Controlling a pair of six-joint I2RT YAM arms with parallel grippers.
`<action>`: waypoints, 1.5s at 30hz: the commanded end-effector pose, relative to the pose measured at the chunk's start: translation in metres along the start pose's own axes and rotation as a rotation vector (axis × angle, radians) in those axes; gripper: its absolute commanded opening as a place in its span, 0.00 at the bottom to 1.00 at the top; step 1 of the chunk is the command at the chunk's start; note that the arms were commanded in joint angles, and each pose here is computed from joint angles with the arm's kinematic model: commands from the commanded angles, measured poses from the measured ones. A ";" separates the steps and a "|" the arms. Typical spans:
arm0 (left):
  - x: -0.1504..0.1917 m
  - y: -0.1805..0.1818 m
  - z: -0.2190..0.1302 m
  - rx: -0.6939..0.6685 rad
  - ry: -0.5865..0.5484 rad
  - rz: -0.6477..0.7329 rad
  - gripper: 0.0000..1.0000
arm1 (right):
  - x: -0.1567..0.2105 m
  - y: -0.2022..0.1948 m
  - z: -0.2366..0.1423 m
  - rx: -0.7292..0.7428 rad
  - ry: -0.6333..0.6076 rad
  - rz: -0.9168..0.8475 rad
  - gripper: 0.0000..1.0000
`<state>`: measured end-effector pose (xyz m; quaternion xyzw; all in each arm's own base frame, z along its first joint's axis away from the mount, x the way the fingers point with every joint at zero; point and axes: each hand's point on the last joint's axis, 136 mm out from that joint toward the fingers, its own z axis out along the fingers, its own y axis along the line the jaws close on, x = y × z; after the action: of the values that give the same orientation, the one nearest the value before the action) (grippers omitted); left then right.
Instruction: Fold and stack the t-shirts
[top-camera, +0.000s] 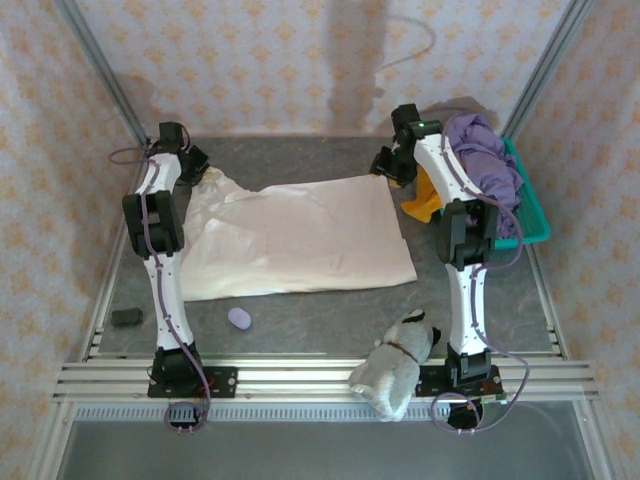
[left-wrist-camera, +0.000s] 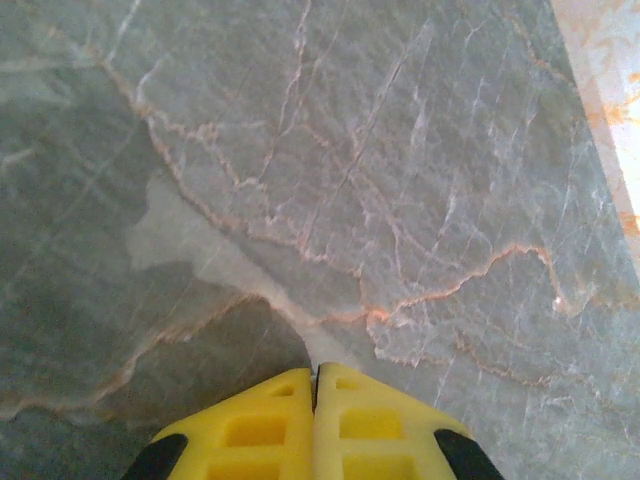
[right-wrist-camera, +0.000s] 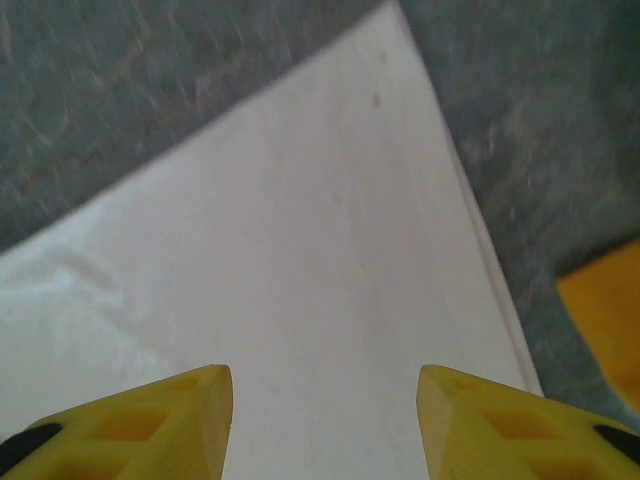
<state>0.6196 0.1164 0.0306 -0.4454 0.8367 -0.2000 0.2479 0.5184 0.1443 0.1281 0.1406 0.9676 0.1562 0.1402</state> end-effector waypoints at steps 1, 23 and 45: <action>0.002 -0.019 -0.027 0.035 -0.006 0.016 0.00 | -0.034 -0.008 0.011 0.067 -0.114 -0.013 0.51; 0.020 -0.031 -0.057 0.062 0.033 0.031 0.00 | -0.079 -0.019 0.091 0.132 -0.219 -0.268 0.38; 0.033 -0.046 -0.108 0.079 0.047 0.089 0.00 | -0.074 -0.018 0.091 0.121 -0.189 -0.295 0.00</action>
<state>0.5795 0.0866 0.1007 -0.4158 0.8471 -0.2256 0.2422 0.6112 0.1332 0.0361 0.0232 0.9696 0.0690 0.2336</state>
